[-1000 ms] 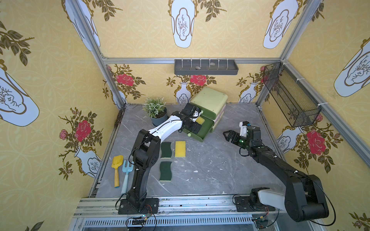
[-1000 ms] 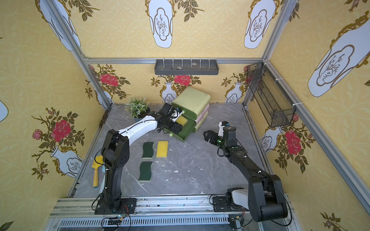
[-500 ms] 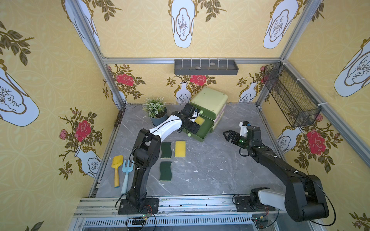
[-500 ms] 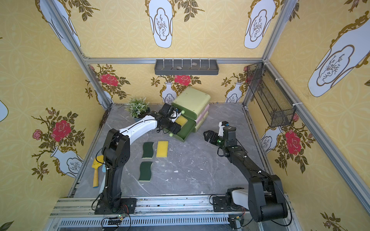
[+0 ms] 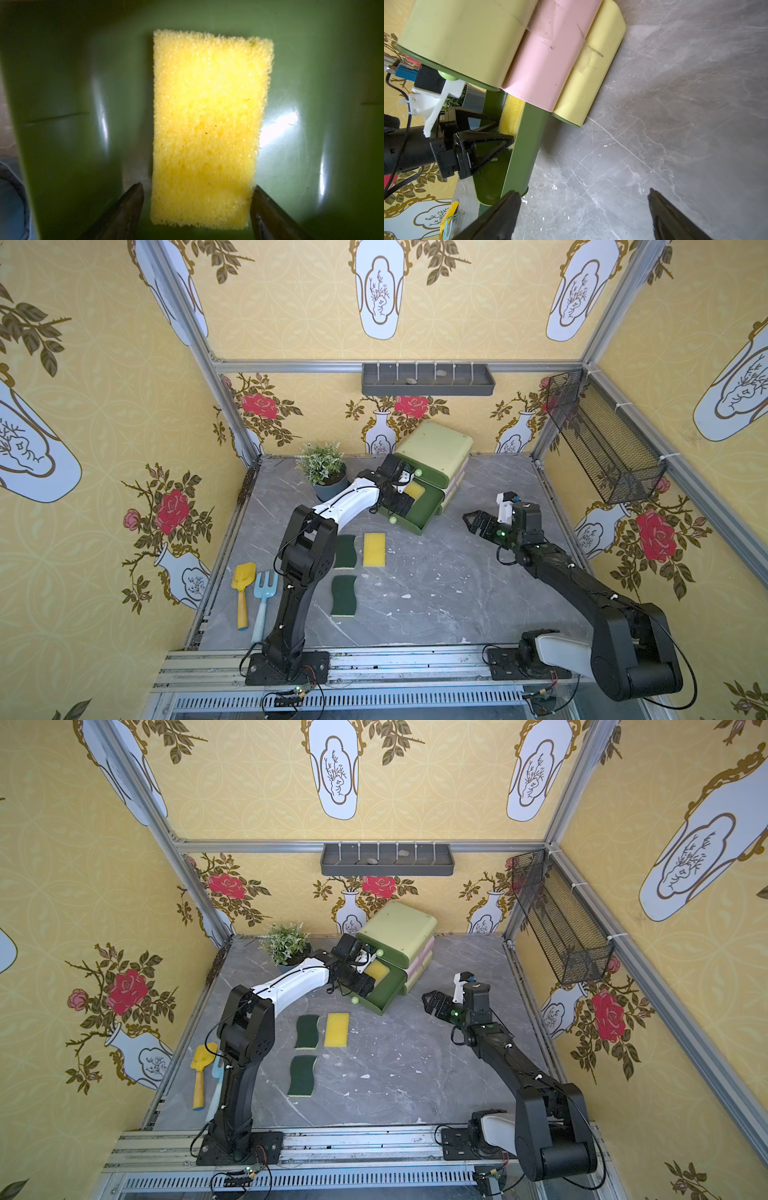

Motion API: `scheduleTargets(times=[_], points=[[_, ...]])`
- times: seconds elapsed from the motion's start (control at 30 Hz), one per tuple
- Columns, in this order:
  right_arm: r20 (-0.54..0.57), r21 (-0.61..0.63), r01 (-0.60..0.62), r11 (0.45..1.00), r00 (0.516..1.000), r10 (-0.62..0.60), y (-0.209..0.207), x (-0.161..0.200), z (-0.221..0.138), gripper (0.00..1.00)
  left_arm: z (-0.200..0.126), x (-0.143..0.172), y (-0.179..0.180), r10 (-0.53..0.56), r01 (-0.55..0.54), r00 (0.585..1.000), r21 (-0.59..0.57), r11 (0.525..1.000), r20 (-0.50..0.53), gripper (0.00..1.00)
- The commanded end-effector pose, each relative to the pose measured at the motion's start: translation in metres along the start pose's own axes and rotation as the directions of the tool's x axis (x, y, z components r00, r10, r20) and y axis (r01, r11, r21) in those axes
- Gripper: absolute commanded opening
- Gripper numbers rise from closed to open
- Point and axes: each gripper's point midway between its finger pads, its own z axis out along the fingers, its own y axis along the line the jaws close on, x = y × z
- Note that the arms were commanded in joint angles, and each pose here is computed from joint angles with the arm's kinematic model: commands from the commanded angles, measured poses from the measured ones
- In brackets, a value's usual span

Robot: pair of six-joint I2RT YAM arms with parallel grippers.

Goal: Take the sponge out of the drawer
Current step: Pick up the sponge from the drawer.

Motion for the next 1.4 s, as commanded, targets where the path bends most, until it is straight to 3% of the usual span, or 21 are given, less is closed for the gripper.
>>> scheduleTargets(times=[0.0, 0.13, 0.6, 1.37], points=[[0.025, -0.022, 0.019, 1.000, 1.000, -0.018, 0.005, -0.007, 0.000, 0.99, 0.005, 0.004, 0.000, 0.012, -0.012, 1.000, -0.005, 1.000, -0.018, 0.73], [0.023, -0.023, 0.020, 1.000, 1.000, -0.019, 0.005, -0.007, 0.001, 0.99, 0.005, 0.005, 0.001, 0.014, -0.015, 1.000, -0.010, 1.000, -0.022, 0.62], [0.023, -0.023, 0.018, 1.000, 1.000, -0.018, 0.006, -0.007, 0.001, 0.98, -0.006, -0.005, 0.006, 0.014, -0.013, 1.000, -0.037, 0.999, 0.013, 0.01], [0.023, -0.023, 0.019, 1.000, 1.000, -0.019, 0.006, -0.006, 0.001, 0.98, -0.050, -0.028, 0.009, -0.011, 0.019, 0.993, -0.061, 0.998, 0.121, 0.00]])
